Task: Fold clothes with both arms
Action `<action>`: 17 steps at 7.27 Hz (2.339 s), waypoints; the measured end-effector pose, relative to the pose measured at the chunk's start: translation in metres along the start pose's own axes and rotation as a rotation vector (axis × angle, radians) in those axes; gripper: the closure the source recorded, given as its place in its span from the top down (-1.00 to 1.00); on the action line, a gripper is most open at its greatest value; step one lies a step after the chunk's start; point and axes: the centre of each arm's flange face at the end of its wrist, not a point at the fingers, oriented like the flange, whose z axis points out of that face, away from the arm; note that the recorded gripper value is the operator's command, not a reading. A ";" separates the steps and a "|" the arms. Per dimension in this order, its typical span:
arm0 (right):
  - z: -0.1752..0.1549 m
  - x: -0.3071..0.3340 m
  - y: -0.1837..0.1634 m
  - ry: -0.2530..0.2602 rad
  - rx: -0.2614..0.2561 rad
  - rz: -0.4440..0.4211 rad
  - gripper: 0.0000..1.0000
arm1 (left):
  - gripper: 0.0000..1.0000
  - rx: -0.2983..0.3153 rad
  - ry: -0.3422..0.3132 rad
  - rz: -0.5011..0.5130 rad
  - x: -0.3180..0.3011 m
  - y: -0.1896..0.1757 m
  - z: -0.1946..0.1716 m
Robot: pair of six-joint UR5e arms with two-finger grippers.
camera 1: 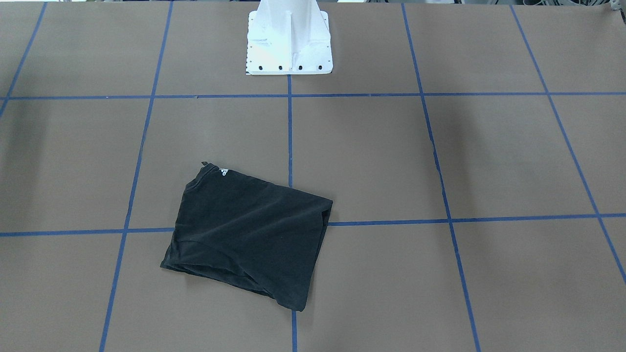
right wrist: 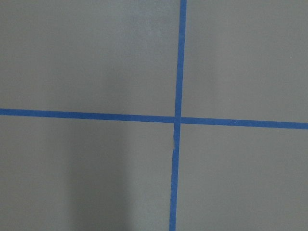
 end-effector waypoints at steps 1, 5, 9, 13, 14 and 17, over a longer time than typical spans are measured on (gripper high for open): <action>0.003 0.003 0.006 -0.005 -0.009 0.008 1.00 | 1.00 -0.053 -0.001 0.034 -0.005 0.007 0.002; 0.011 0.006 0.018 -0.051 -0.032 0.031 1.00 | 1.00 -0.246 0.082 -0.023 0.002 0.028 -0.015; 0.018 0.010 0.027 -0.078 -0.084 0.081 1.00 | 1.00 -0.271 0.183 -0.132 -0.016 0.063 -0.012; 0.021 0.019 0.038 -0.071 -0.115 0.123 1.00 | 1.00 -0.259 0.153 -0.126 -0.017 0.057 -0.019; 0.014 0.023 0.044 -0.052 -0.102 0.127 1.00 | 1.00 -0.252 0.131 -0.116 -0.016 0.053 -0.024; -0.009 0.024 0.050 0.019 -0.051 0.113 1.00 | 1.00 -0.230 0.085 -0.090 -0.013 0.044 -0.037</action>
